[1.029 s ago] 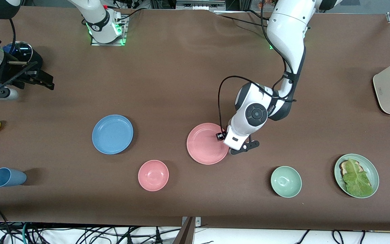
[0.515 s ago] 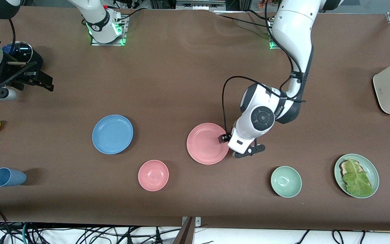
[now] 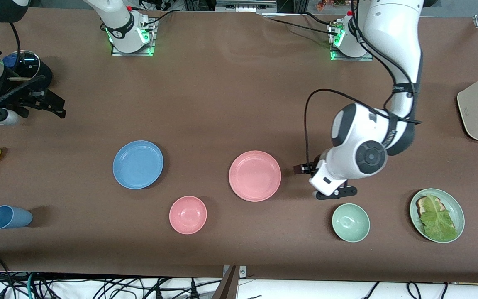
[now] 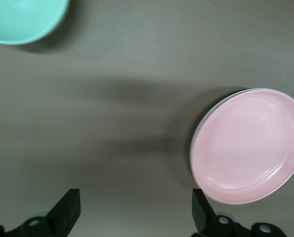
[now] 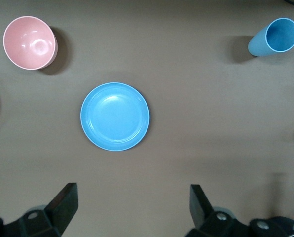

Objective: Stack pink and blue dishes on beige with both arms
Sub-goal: 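Return the left arm while the right gripper reaches the blue plate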

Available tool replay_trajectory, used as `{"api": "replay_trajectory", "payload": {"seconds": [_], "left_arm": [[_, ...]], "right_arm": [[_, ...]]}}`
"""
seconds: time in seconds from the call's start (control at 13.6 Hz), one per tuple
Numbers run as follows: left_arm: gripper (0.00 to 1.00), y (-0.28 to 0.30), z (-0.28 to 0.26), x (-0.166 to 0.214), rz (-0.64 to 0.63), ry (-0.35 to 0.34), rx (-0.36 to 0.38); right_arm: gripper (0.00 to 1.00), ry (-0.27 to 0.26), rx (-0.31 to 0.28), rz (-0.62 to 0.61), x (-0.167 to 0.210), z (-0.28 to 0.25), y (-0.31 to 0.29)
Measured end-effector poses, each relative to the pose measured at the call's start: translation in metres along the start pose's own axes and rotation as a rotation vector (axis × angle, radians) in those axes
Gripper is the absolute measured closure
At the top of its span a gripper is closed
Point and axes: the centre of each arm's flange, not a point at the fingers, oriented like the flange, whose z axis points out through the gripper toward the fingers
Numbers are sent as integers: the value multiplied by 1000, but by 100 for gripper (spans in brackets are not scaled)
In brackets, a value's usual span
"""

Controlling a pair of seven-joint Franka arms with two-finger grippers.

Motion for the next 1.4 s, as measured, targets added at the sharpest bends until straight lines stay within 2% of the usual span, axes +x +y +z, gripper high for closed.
{"api": "replay_trajectory", "payload": {"seconds": [0.22, 0.37, 0.59, 0.81, 1.1, 1.4], "left_arm": [[0, -48, -13, 11, 58, -48, -5], [0, -78, -20, 17, 98, -67, -14], [0, -114, -39, 20, 143, -73, 0], [0, -139, -64, 18, 209, -58, 21], [0, -191, -92, 17, 262, -57, 29], [0, -196, -139, -4, 279, -31, 34]], "right_arm": [[0, -8, -2, -1, 2, 5, -1], [0, -34, -6, -1, 8, 21, -2], [0, -81, -36, -9, 32, 78, -6], [0, -102, -46, -16, 46, 113, -9], [0, -77, -39, -88, 50, 120, -8], [0, -44, -32, -114, 49, 193, 0]]}}
